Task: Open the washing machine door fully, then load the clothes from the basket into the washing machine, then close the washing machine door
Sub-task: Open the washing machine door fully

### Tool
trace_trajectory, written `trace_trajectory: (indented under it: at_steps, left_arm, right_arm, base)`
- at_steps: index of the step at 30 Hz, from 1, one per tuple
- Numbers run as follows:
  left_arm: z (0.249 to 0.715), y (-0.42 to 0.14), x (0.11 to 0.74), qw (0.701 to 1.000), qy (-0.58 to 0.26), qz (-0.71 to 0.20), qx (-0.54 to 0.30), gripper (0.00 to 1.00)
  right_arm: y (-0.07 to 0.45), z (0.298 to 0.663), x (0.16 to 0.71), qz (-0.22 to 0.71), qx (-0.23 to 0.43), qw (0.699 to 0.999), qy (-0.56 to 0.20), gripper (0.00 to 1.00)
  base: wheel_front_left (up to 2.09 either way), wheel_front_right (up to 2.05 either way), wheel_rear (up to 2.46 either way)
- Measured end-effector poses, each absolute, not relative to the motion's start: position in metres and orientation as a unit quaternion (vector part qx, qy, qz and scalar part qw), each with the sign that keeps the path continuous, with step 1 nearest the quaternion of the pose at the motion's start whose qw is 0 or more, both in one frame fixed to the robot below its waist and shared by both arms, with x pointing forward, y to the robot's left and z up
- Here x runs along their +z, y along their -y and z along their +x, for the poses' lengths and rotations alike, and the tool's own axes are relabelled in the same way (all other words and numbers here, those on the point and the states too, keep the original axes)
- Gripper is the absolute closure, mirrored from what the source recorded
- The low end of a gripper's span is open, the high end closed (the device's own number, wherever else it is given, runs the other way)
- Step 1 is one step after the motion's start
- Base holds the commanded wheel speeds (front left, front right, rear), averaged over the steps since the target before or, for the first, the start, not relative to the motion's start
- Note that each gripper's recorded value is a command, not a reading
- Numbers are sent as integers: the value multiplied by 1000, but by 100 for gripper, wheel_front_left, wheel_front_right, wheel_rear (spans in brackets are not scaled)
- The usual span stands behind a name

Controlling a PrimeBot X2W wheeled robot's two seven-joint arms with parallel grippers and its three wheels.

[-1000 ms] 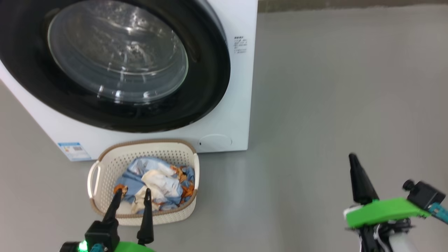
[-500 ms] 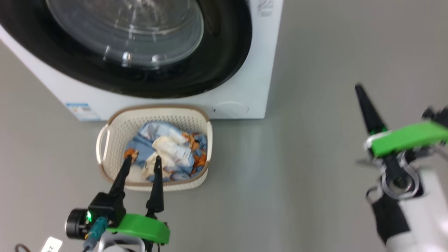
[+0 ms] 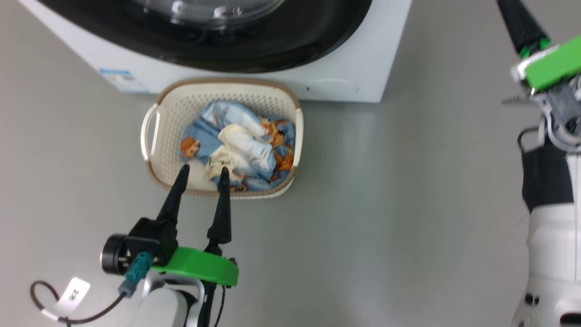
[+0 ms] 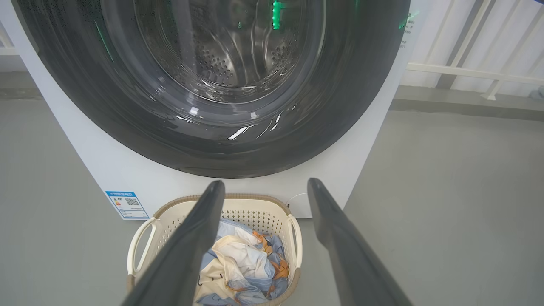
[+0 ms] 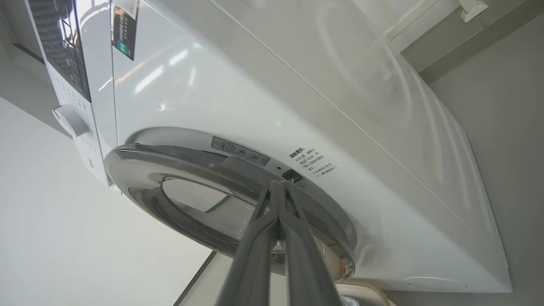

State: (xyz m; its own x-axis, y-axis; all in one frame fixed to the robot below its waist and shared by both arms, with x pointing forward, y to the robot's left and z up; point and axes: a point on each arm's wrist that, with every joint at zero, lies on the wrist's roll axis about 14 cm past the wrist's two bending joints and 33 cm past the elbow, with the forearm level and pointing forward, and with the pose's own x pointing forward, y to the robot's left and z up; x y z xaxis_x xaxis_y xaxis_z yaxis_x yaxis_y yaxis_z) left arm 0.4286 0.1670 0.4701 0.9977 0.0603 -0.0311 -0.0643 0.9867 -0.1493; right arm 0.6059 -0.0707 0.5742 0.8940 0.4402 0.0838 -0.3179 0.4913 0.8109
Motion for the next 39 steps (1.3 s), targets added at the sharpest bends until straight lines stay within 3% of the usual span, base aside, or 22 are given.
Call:
trace_trajectory:
  at_steps: [13, 39]
  left_arm:
    - [434, -178, 448, 994, -43, -83, 55, 0]
    - [425, -193, 429, 991, -75, -70, 86, 0]
  right_arm:
    - [16, 656, 560, 485, 268, 822, -130, 100]
    - [-52, 702, 556, 538, 304, 756, -216, 100]
  base:
    - [0, 0, 0]
    - [0, 0, 0]
